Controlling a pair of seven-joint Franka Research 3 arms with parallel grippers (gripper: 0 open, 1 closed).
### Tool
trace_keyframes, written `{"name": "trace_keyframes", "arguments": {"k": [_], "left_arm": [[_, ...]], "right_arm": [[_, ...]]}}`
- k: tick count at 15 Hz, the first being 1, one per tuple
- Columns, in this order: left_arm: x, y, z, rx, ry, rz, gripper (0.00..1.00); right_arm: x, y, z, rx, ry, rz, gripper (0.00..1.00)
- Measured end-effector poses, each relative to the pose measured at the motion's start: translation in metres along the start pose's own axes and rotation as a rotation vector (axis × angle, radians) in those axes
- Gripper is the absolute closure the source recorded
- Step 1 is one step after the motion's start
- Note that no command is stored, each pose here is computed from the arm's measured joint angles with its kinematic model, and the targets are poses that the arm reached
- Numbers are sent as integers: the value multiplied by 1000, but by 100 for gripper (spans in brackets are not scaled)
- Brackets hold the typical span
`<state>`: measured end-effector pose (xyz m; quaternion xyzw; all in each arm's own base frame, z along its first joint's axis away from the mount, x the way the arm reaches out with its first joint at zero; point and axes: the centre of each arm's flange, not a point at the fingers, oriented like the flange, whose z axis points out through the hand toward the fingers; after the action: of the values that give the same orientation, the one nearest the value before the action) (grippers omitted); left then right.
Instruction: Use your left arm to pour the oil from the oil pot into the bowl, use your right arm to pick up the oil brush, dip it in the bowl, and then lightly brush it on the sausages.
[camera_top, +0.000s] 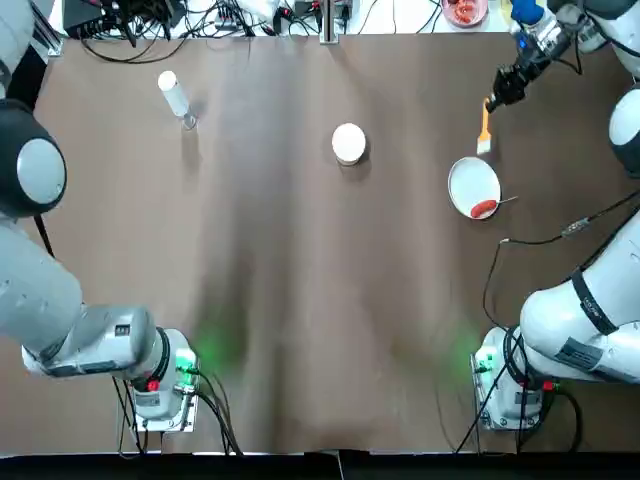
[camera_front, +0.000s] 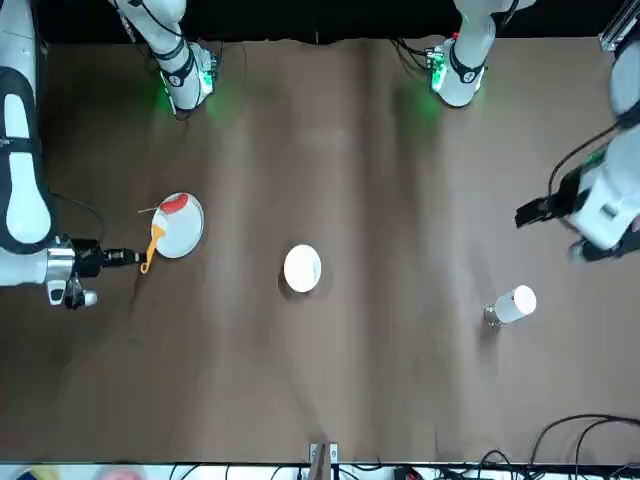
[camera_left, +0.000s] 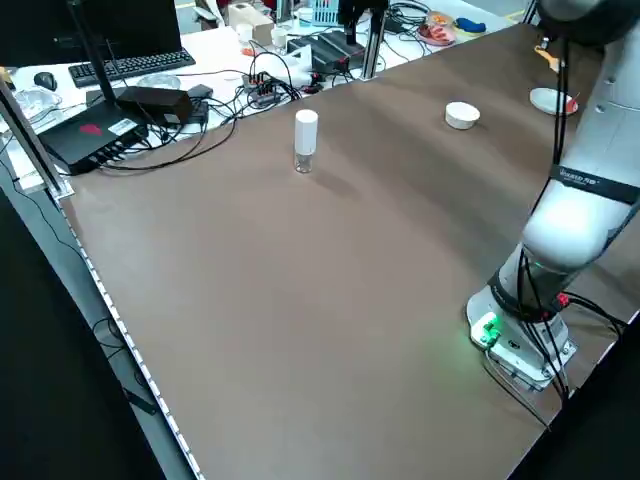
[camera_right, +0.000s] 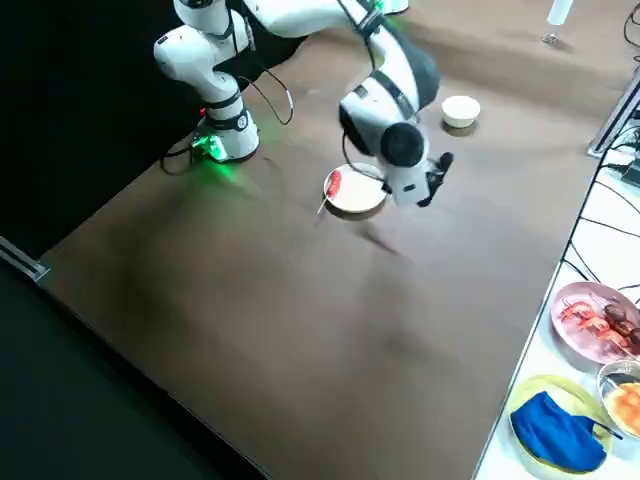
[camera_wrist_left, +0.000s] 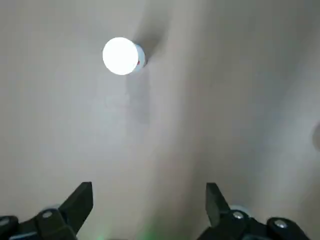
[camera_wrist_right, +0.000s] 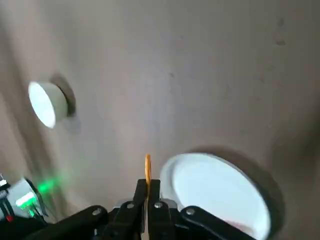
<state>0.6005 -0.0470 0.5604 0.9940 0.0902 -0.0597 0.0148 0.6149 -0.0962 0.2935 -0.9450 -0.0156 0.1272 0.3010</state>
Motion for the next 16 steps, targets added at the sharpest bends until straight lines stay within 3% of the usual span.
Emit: {"name": "trace_keyframes", "arguments": {"k": [3,6,11,16], "left_arm": [[-27,-18,-35,-34,12,-3,0],[-46,-9,-16,-35,2,58,0],[-50,-3,-6,-34,4,132,0],[-49,-5,-5,23,18,203,0]], "right_arm": [[-17,18,24,0,-28,-33,96],[-37,18,60,-47,-26,-58,96],[-52,24,83,-89,3,-58,96],[-54,29,85,-97,10,-101,96]]}}
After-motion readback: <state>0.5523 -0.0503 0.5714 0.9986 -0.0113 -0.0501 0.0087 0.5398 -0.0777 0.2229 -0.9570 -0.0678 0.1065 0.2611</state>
